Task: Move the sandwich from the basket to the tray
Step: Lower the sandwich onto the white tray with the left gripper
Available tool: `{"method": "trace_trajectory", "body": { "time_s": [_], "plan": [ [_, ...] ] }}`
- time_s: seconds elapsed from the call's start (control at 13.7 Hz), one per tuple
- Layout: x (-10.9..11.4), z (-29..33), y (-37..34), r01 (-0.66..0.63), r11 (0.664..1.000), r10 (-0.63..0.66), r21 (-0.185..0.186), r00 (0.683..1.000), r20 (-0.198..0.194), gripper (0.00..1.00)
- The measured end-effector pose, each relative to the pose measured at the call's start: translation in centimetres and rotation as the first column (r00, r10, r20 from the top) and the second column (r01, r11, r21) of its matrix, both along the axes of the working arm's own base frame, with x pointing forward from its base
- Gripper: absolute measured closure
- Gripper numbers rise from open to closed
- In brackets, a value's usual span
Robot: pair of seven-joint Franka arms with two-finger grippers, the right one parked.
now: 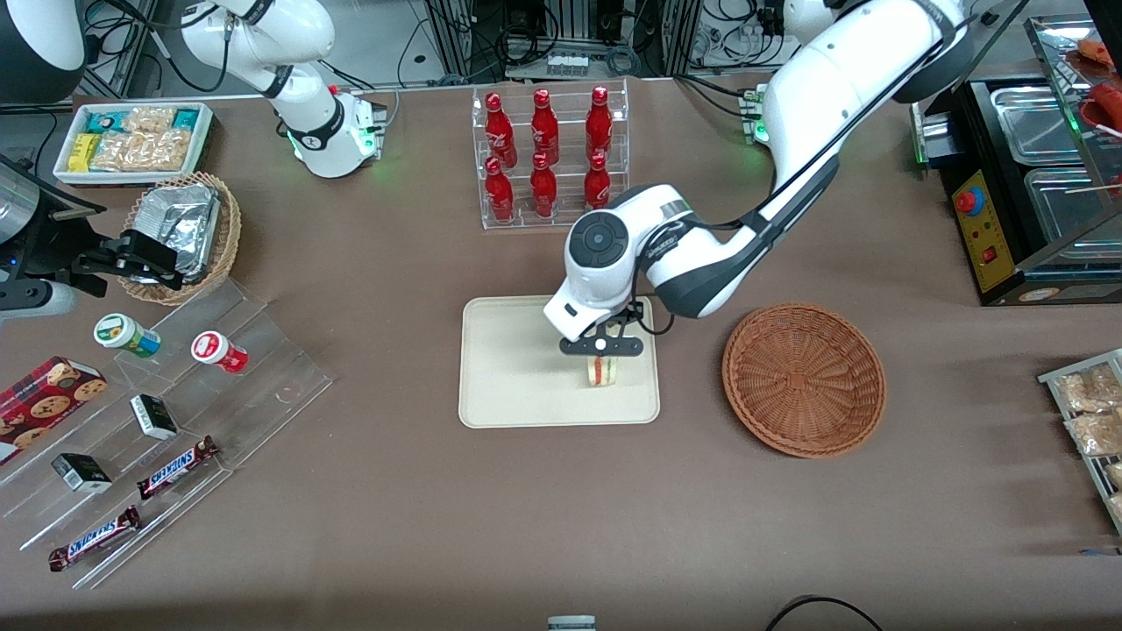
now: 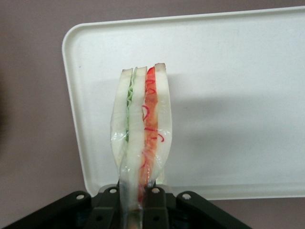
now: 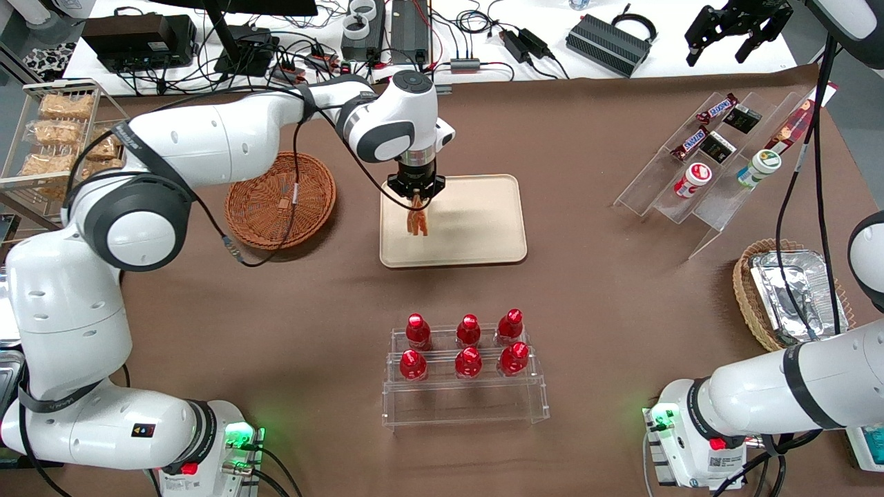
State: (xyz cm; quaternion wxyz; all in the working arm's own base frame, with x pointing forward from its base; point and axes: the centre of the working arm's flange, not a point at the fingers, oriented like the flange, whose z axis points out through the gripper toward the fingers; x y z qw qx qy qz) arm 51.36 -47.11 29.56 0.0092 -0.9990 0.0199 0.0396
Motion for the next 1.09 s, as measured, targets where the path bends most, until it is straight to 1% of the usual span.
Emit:
{"method": "trace_trajectory", "body": {
  "time_s": [0.15, 0.22, 0.29, 0.51, 0.66, 0.8, 0.88, 1.02, 1.09],
  "plan": [
    [0.5, -0.5, -0.5, -0.006, 0.999, 0.006, -0.04, 1.0, 0.01, 0.85],
    [0.7, -0.8, -0.5, -0.008, 0.999, 0.008, -0.047, 1.0, 0.009, 0.85],
    [0.8, -1.0, -0.5, -0.007, 0.999, 0.007, -0.046, 1.0, 0.01, 0.85],
    [0.9, -1.7, -0.4, 0.01, 1.0, -0.009, -0.03, 1.0, 0.03, 0.85],
    [1.1, -2.1, -0.6, 0.012, 0.999, -0.01, -0.045, 0.999, 0.039, 0.85],
    [1.1, -2.3, -0.6, 0.013, 0.999, -0.011, -0.047, 0.999, 0.042, 0.85],
    [1.4, -2.6, -0.3, 0.014, 0.999, -0.012, -0.037, 0.999, 0.05, 0.85],
    [2.0, -3.7, 0.3, 0.012, 1.0, -0.011, -0.014, 0.997, 0.077, 0.85],
    [2.2, -4.4, 0.4, 0.008, 1.0, -0.008, -0.008, 0.996, 0.085, 0.85]
  ]
}}
